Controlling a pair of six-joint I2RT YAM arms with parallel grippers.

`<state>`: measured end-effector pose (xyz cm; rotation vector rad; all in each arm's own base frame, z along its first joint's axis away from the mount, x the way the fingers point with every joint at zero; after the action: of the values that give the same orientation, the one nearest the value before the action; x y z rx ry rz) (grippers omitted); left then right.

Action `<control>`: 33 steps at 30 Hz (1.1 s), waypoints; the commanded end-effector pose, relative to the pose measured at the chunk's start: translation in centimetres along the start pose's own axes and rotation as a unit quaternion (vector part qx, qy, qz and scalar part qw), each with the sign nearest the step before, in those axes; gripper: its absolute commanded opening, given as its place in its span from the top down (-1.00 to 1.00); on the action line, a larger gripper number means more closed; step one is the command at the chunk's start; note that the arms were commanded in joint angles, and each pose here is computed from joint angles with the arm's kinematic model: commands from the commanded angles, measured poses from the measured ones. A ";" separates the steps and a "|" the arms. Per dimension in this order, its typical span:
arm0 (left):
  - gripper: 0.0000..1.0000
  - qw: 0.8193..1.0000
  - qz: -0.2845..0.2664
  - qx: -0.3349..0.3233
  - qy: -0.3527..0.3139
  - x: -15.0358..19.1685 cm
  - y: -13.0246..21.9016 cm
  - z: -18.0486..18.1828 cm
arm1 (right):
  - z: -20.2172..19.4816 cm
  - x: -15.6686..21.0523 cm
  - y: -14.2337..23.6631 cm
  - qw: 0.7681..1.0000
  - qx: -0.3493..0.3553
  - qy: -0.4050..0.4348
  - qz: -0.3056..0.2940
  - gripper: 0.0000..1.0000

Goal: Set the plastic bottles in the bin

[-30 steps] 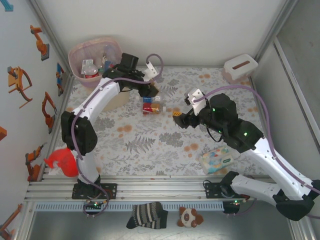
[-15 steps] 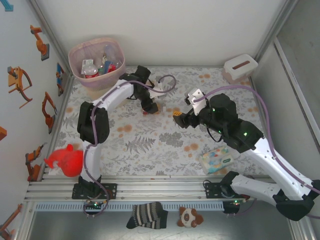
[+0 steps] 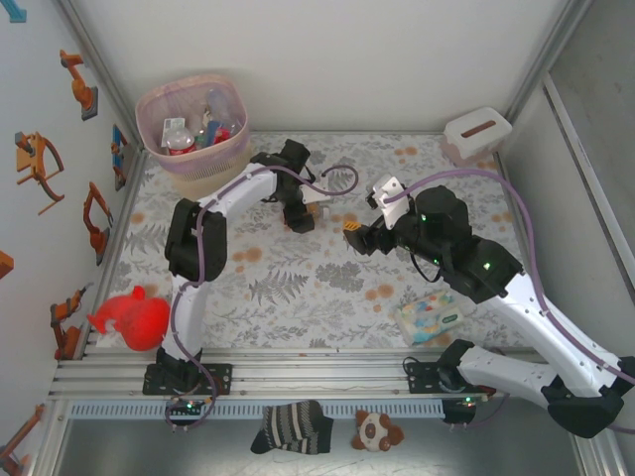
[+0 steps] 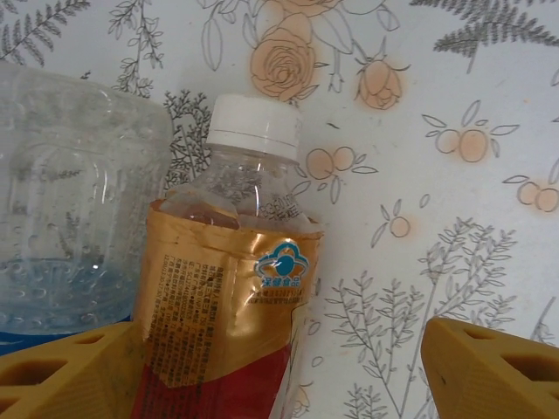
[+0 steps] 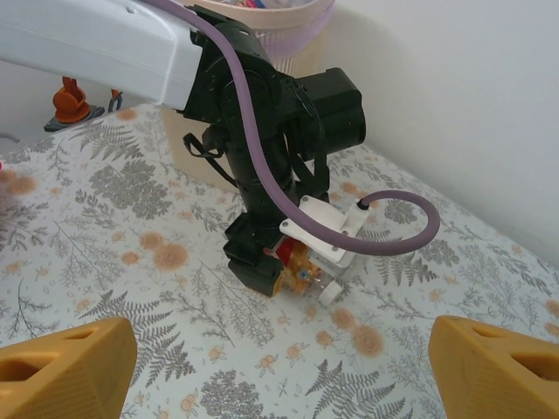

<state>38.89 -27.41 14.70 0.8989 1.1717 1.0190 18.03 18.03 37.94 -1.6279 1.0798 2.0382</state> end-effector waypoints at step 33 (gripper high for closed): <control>-0.28 1.000 -0.007 0.021 0.018 0.4 -1.8 -0.3 | -0.1 0.1 0.4 1.000 0.007 0.001 -0.005 -0.72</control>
<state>39.38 -27.66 12.01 0.9243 1.2014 1.0338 18.02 18.00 37.85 -1.6259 1.0863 2.0396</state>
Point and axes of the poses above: each hand's point on the last joint's axis, 136 mm out from that joint toward the fingers, its own y axis back along the fingers, its own z axis along the line the jaws close on, x = y × z, the point moved 8 cm from there along y, back along the fingers, and after that the axes turned 11 degrees about -y, right-handed, at the moved point
